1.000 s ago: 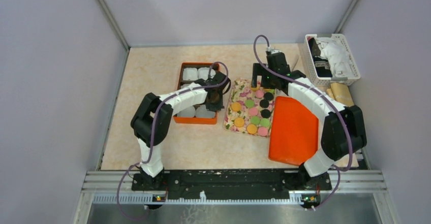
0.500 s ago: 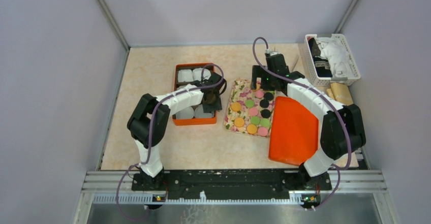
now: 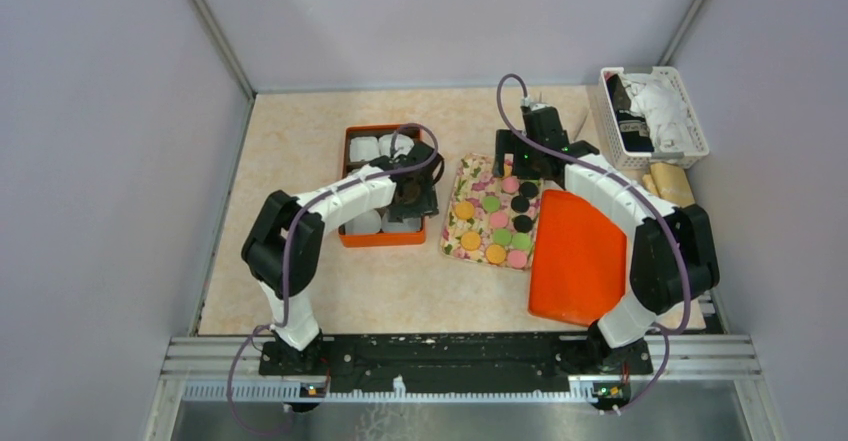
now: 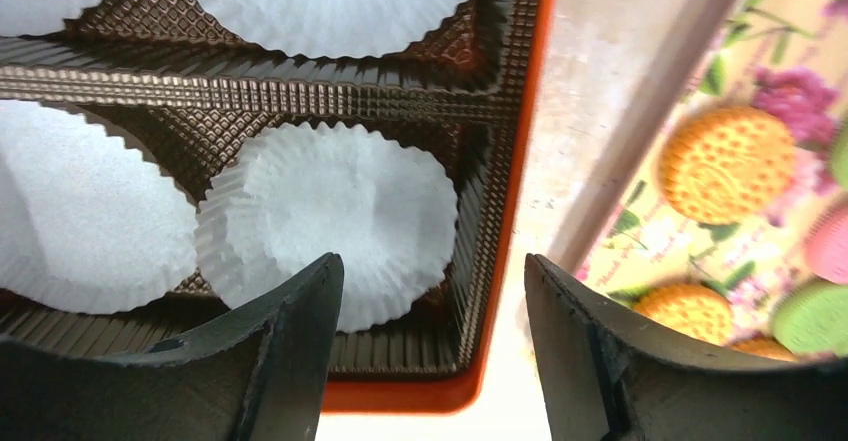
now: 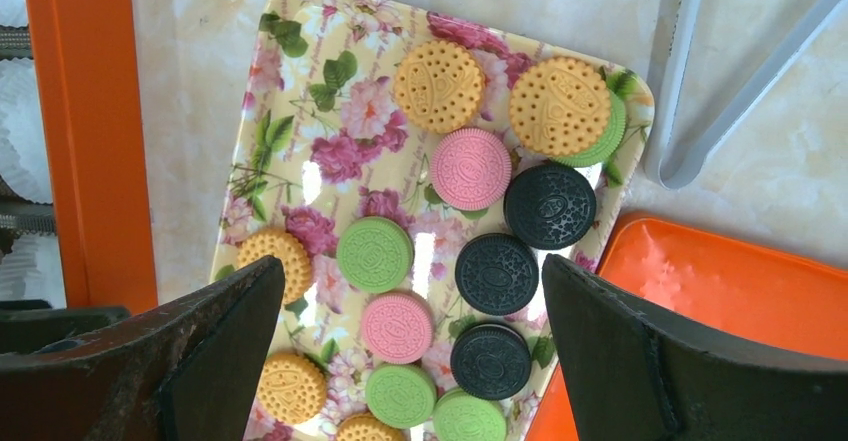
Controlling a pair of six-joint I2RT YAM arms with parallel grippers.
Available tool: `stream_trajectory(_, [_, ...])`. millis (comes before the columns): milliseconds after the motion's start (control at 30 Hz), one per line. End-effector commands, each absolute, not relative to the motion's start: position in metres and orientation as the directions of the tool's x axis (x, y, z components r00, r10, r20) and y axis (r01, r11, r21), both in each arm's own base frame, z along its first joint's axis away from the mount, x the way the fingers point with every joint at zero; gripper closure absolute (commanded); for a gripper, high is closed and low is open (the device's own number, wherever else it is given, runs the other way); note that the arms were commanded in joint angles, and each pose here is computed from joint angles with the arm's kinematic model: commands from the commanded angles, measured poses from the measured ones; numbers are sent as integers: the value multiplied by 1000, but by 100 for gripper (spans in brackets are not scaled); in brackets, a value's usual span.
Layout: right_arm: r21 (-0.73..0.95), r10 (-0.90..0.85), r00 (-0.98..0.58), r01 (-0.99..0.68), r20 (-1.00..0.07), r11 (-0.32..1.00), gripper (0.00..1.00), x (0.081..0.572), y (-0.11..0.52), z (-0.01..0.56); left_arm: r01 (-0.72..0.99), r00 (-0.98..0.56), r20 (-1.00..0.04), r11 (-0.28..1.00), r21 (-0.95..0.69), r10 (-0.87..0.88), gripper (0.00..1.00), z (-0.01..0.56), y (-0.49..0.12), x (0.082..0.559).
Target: Pack the cookies
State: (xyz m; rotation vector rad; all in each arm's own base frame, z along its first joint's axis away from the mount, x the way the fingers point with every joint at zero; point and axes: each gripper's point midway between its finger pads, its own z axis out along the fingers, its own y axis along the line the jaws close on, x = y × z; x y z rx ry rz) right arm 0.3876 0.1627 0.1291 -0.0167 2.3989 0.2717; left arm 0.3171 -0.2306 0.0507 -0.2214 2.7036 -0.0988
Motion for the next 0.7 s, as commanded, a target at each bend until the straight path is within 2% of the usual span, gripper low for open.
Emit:
stream_trajectory(0, [156, 67, -735, -53, -675, 986, 1, 396, 159, 129, -108, -844, -495, 969, -224, -208, 26, 117, -247, 331])
stream_trajectory(233, [104, 132, -728, 83, -672, 991, 1, 418, 124, 135, 13, -736, -643, 946, -325, -211, 21, 191, -261, 359])
stream_trajectory(367, [90, 194, -721, 180, -666, 979, 1, 441, 93, 132, 92, -630, -746, 933, -347, -216, 14, 214, -262, 373])
stream_trajectory(667, [13, 217, -769, 263, -602, 965, 1, 474, 67, 90, 121, -618, -769, 946, -302, -166, 13, 205, -259, 378])
